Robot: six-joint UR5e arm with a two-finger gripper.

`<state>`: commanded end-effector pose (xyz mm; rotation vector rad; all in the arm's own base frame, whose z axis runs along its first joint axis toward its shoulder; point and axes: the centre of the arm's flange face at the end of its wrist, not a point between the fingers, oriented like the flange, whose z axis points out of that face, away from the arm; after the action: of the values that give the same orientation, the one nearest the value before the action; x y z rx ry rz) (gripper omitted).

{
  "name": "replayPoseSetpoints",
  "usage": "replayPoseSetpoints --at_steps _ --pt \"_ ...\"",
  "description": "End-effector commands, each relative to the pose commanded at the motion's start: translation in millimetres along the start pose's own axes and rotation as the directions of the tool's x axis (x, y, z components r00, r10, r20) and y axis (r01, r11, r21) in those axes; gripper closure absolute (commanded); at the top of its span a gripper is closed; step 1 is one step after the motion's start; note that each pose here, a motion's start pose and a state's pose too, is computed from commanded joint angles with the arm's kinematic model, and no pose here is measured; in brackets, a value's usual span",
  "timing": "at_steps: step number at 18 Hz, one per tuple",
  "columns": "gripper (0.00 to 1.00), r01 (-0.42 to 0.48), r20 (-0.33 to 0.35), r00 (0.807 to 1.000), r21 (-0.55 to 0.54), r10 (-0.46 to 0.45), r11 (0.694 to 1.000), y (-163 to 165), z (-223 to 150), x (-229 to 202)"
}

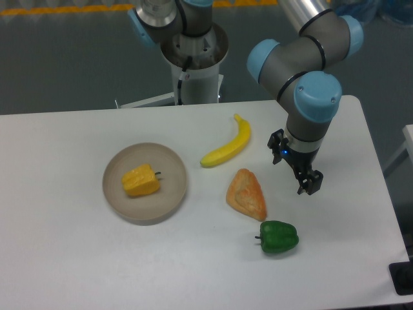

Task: Pick up the yellow pepper from the plate

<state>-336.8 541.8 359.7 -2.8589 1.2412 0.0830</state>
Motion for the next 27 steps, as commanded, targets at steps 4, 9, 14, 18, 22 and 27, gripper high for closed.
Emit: replayPoseSetpoints --at_steps 4,9,14,18,22,27 --pt "0.0 0.0 0.002 1.0 0.0 0.0 1.0 0.0 -1.0 0.2" --pt "0.0 0.008 0.005 1.0 0.007 -0.008 1.0 -6.3 -4.0 4.3" --pt "0.0 -0.014 0.009 1.0 0.017 0.014 1.0 -43.0 -12.1 28.1" --pt "0.0 -0.003 0.015 1.0 0.026 0.003 1.0 -100.7 -20.4 53.5" --pt "0.0 0.011 0.009 1.0 0.031 -0.011 0.999 -156.2 -21.5 82.7" --pt "0.0 0.032 -0.048 0.998 0.02 -0.031 0.999 -219.3 4.2 140.7"
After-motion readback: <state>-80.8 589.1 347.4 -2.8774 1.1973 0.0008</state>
